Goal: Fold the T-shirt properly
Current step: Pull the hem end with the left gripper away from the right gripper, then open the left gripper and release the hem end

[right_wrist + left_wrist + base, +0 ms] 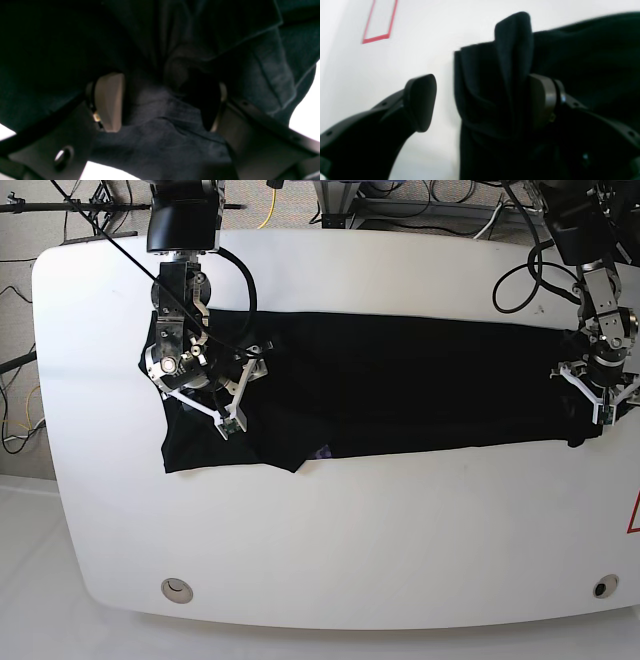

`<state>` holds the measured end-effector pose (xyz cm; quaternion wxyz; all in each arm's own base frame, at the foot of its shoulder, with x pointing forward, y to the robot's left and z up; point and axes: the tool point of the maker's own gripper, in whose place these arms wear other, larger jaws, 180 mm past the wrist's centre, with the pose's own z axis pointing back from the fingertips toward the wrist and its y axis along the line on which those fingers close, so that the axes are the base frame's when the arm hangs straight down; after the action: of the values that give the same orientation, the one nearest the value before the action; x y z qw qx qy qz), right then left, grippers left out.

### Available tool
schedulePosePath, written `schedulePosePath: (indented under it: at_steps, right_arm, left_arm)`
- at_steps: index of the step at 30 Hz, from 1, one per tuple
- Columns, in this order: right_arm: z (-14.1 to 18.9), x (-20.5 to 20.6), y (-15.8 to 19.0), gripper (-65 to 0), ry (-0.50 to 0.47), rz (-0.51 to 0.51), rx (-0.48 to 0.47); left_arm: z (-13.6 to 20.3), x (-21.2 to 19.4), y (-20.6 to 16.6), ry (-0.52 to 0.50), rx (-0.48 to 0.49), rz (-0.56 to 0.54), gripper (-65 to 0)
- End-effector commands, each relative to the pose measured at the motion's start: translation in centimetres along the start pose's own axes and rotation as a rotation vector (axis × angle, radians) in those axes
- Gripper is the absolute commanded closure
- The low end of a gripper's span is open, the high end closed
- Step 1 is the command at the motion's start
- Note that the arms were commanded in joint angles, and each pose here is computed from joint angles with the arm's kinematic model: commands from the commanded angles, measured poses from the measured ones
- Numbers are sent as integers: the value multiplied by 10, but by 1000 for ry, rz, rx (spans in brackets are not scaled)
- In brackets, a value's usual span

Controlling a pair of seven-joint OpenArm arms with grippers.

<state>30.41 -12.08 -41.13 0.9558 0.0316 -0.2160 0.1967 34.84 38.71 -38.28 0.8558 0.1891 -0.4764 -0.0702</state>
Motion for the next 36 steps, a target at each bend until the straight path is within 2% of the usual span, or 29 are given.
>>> schedulePosePath:
  at_steps: [1,10,18,36]
  right_arm:
    - [5,15,-4,-436,-48,3,-9]
    - [5,15,-4,-436,-48,3,-9]
    - [6,15,-5,-436,-50,3,-10]
    - [10,44,10,-436,-112,-4,20]
  left_arm:
    - [-2,40,24,-99,55,-11,-502]
    - [4,80,40,-184,96,-45,-505]
    - [10,99,46,-228,113,-65,-505]
    - [17,88,48,-222,134,-32,-505]
